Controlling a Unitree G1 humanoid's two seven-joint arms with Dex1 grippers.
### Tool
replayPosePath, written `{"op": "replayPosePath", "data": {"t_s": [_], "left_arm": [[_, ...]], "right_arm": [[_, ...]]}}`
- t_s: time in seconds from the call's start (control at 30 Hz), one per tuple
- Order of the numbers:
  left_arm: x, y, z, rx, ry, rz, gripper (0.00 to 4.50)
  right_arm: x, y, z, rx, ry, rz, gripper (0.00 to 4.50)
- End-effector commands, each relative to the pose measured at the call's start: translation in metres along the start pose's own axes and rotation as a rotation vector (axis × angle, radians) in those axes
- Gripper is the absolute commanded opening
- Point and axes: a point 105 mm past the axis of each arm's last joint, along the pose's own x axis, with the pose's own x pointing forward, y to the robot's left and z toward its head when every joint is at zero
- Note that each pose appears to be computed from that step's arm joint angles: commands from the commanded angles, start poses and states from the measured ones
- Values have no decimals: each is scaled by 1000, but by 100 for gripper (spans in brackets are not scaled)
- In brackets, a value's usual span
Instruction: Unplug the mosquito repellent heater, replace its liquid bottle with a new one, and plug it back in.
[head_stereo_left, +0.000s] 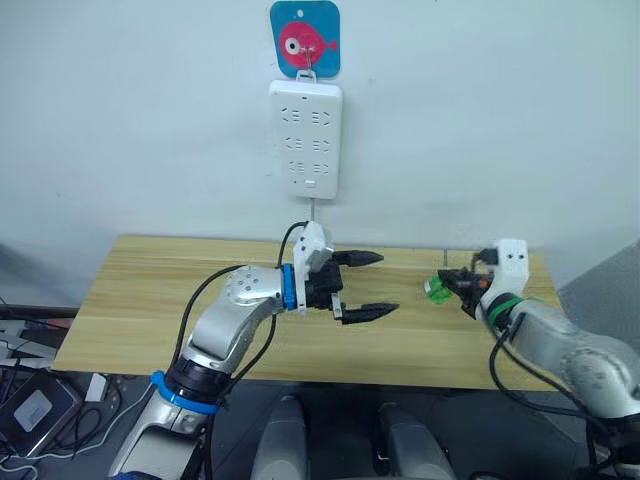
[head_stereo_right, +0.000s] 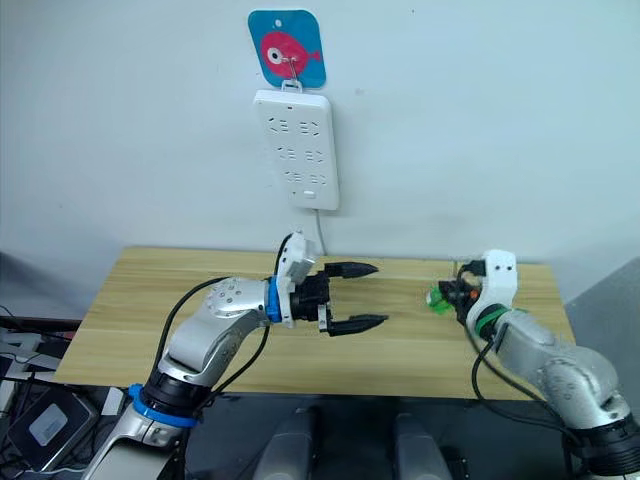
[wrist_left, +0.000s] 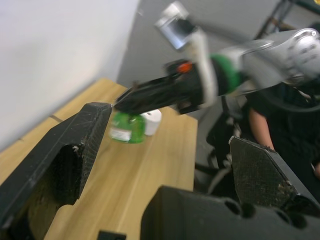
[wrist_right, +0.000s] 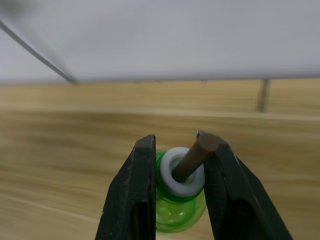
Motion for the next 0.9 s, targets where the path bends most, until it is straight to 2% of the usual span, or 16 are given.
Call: {"op": "replayPosePath", "data": {"t_s": [0.03,0.17,0.37,0.5,0.57,0.7,0.77,0.8,0.9], "left_arm": [[6,-3,-1,57,31,-38,450],[8,6,-2,83,34,5,450],[9,10,-1,78,6,45,450],[8,10,-4,56,3,60,450],[5,14,-7,46,7,102,450],[-12,16,-25,13,31,228,450],[-26,9,-40,-8,50,310,450],[-36,5,-48,-28,53,380,450],[-66,-10,-70,-71,81,588,450]], "right_arm": [[18,-16,-10,-247,-105,-90,86],[30,-29,-29,-324,-110,-139,86],[38,-38,-47,-269,-91,-170,86],[36,-36,-46,-249,-112,-151,222],[31,-37,-37,-258,-141,-156,297],[14,-28,10,-310,-271,-105,441],[6,-11,36,-309,-322,-8,446],[2,5,47,-297,-332,90,446],[-12,49,61,-326,-300,378,446]]}}
